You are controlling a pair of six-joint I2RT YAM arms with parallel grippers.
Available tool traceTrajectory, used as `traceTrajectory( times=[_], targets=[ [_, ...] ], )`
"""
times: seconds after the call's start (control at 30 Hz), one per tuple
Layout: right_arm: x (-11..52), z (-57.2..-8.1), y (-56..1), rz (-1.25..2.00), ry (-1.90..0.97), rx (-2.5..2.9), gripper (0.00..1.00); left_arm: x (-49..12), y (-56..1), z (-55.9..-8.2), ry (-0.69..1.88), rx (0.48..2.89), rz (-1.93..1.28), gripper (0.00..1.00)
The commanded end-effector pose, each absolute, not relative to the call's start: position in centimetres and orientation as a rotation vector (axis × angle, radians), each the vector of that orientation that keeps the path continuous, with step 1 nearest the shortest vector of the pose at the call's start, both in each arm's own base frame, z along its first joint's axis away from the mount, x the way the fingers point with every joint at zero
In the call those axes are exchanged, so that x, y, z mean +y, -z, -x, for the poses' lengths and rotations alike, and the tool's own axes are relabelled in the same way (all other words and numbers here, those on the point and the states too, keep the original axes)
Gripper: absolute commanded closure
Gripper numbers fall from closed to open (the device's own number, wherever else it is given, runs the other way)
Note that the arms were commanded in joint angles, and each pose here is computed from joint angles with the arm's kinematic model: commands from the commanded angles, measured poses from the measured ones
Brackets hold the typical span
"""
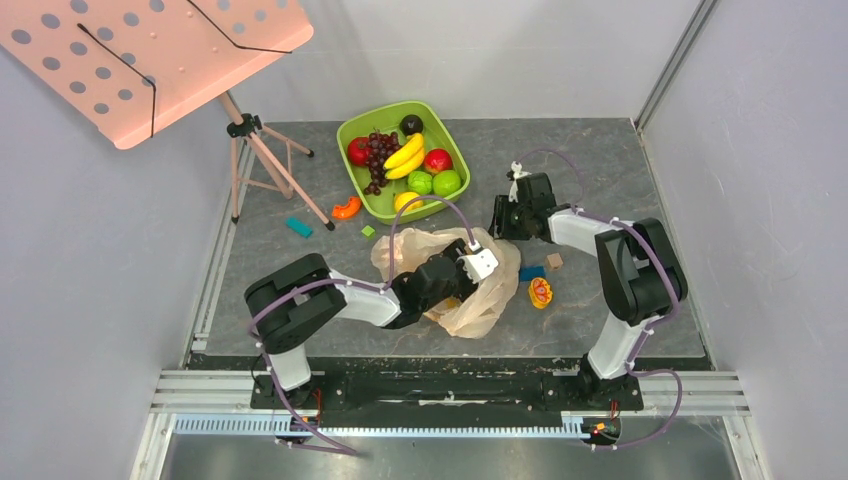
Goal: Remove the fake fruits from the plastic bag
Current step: Take out the fake fruit from the plastic bag.
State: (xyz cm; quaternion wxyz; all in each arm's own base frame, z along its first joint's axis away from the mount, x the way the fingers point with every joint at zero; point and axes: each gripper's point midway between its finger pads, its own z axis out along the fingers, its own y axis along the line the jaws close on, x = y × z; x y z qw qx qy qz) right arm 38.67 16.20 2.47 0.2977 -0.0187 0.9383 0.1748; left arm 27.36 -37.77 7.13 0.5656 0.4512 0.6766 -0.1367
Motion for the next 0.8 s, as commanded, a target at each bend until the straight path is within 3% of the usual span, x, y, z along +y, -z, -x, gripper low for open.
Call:
traceTrajectory(
  times=[0.0, 0.77],
  targets=[
    [17.9, -37.7, -3.3, 0.091, -0.535, 2.468, 0.53, -38.5, -9.0, -29.1, 0.3, 1.534, -1.003, 0.23],
    [25.2, -33.5, -4.9, 0.213, -0.924, 2.42, 0.54, -40.7, -8.3, -28.1, 0.447, 1.545, -1.032, 0.22]
  ],
)
